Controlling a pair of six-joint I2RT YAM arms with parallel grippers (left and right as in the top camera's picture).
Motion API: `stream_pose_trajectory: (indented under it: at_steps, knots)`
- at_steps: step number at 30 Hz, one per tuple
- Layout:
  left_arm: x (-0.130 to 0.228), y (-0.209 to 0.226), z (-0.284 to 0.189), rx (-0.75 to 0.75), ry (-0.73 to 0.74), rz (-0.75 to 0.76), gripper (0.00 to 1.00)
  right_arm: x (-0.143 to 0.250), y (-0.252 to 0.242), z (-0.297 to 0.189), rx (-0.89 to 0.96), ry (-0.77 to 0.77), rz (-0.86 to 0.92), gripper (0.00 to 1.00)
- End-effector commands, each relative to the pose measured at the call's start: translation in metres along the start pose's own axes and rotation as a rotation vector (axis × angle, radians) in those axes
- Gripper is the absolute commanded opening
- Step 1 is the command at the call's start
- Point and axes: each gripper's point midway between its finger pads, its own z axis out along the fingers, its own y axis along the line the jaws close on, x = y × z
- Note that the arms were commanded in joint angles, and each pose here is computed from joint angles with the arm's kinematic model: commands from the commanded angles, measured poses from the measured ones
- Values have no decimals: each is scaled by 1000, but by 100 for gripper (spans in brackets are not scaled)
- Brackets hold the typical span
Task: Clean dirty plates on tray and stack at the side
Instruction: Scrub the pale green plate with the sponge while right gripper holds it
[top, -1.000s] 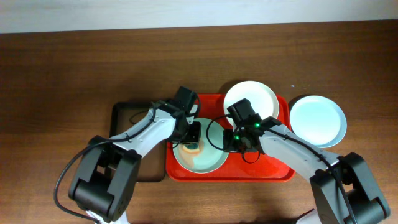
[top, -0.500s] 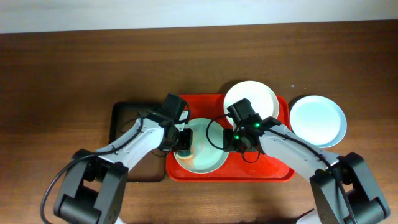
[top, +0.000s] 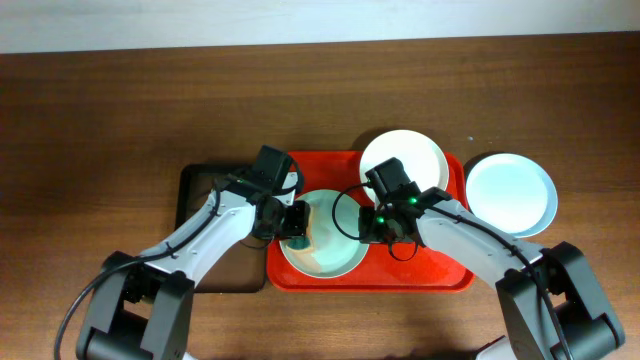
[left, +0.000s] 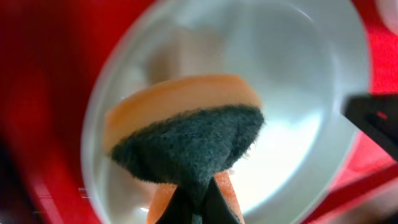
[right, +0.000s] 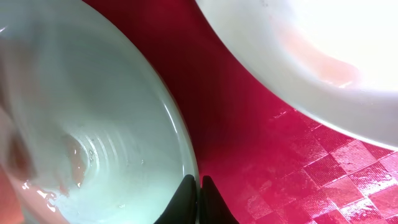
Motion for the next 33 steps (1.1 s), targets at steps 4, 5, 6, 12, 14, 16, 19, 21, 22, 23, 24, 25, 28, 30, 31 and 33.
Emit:
stream_pose_trajectory:
  at_steps: [4, 5, 6, 12, 14, 16, 19, 21, 22, 23, 24, 25, 28, 30, 31, 33]
  knots:
    - [2, 11, 12, -114, -49, -9, 0, 5, -3, 8, 14, 22, 6, 4]
    - [4, 14, 18, -146, -52, -23, 0, 5, -4, 8, 14, 23, 6, 4]
    - [8, 15, 27, -161, -44, -32, 0, 5, -4, 8, 14, 23, 6, 4]
    - [29, -29, 56, 44, 97, 40, 0, 5, -4, 8, 14, 23, 6, 4]
    - [16, -52, 37, 137, 87, 85, 0, 5, -4, 8, 14, 23, 6, 4]
    - [-2, -52, 4, 121, 28, 96, 0, 5, -4, 8, 14, 23, 6, 4]
    - [-16, -33, -18, -15, -72, 97, 0, 5, -4, 8, 14, 23, 6, 4]
    - [-17, -15, -17, -111, -82, 89, 0, 5, -4, 8, 14, 23, 6, 4]
    - [-19, -9, -17, -145, -93, 86, 0, 5, -4, 8, 14, 23, 6, 4]
    - [-19, -8, -16, -153, -94, 83, 0, 5, -4, 8, 14, 23, 6, 4]
    - [-19, -5, -15, -165, -92, 81, 0, 5, -4, 8, 14, 23, 6, 4]
    - [-18, -3, -12, -174, -84, 80, 0, 5, -4, 8, 14, 23, 6, 4]
    - [-12, 7, 11, -196, -25, 67, 0, 5, -4, 8, 14, 23, 7, 4]
    - [-8, 10, 30, -183, 18, 59, 0, 5, -4, 8, 14, 23, 7, 4]
    - [-6, 7, 40, -152, 43, 54, 0, 5, -4, 8, 14, 23, 6, 4]
    - [2, -7, 53, -47, 95, 46, 0, 5, -4, 8, 14, 23, 6, 4]
